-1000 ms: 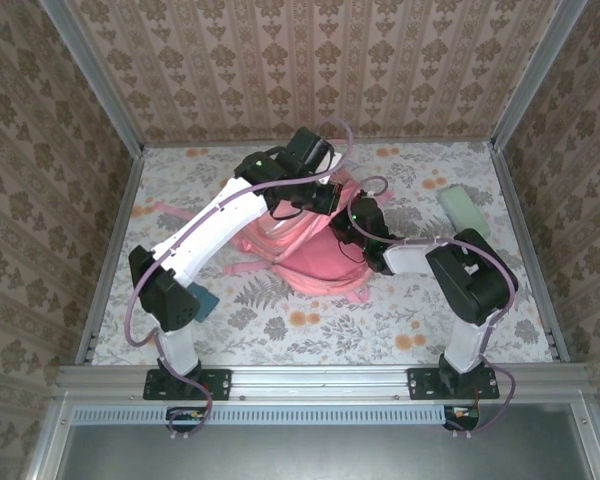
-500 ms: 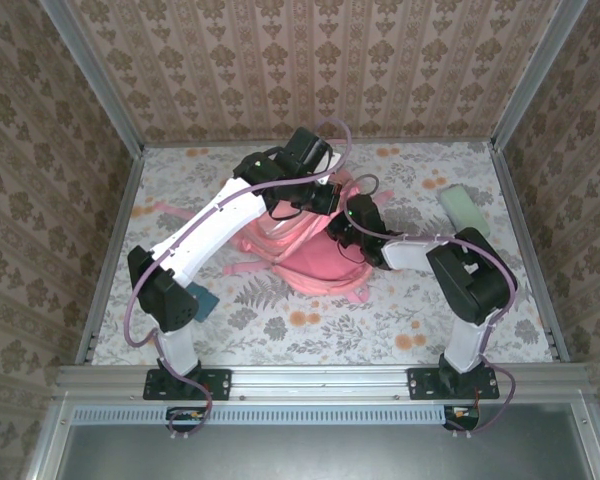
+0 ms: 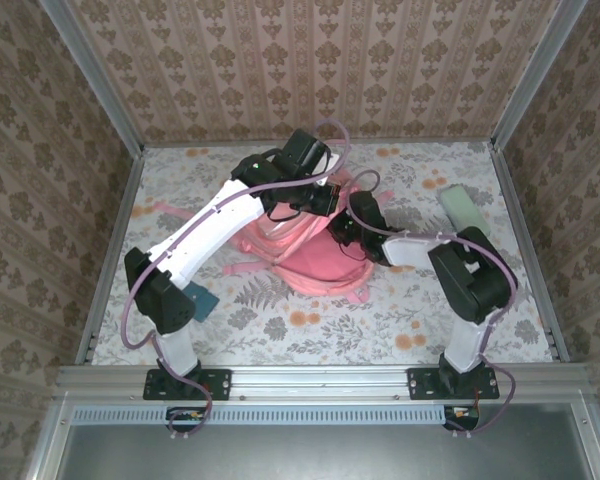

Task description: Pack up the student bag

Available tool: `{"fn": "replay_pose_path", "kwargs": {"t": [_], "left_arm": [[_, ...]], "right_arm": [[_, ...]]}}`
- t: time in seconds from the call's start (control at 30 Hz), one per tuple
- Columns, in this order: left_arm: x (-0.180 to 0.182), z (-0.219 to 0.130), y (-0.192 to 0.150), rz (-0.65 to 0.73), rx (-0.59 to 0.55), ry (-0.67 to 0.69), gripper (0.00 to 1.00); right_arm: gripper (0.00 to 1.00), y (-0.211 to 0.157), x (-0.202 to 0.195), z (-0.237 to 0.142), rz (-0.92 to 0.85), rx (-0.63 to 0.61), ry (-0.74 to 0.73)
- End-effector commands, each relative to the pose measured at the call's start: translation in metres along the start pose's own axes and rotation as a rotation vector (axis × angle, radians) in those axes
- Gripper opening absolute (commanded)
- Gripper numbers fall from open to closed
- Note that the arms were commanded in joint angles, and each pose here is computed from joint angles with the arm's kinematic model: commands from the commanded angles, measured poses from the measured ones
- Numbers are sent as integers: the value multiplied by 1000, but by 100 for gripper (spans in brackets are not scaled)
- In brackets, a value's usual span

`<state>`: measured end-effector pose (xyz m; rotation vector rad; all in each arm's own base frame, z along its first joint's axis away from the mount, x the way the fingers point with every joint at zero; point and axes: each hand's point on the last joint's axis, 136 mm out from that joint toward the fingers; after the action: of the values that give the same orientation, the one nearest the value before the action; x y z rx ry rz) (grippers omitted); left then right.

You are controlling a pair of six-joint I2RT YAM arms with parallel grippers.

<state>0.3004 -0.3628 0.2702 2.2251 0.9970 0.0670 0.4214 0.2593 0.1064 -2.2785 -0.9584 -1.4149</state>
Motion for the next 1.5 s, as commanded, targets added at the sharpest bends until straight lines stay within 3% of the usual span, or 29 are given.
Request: {"fn": "replay_pose_path", "kwargs": {"t": [0.0,0.2,0.4,0.57,0.63,0.97,1.3,1.47], "left_arm": [[-7,-32,22,3,-117,-32,0],[2,-34,22,-10,-123,-17,0],[11,-41,20,-33,-143,-9,0],[13,-44,18,-34,-154,-20,0],[11,-46,16,-33,-159,-31,0],[3,-48,9,-38,-178,-83,0],[-5,-45,6,-65,-189,-146,0],[-7,-41,5,-76,-187,-156,0]], "right_arm": [[52,6,9,-34,-112,-40,-18],[55,2,1,-86,-282,-44,-127],[60,16,-8,-154,-450,-160,-214],[94,53,-21,-201,-577,-323,-366],[100,71,-26,-212,-585,-374,-404],[100,168,-70,-229,-399,-527,-614],[100,263,-105,-212,-248,-492,-744],[100,301,-119,-199,-163,-430,-707]]}}
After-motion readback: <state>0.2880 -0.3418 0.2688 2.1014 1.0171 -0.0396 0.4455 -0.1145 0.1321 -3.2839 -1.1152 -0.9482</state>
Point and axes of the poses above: each hand's point on the last joint's axis, 136 mm out from that joint toward the fingers, its own z axis out along the fingers, its own x axis along the line the jaws close on, y = z × x, and after that the axes turned 10 degrees about z, right-handed
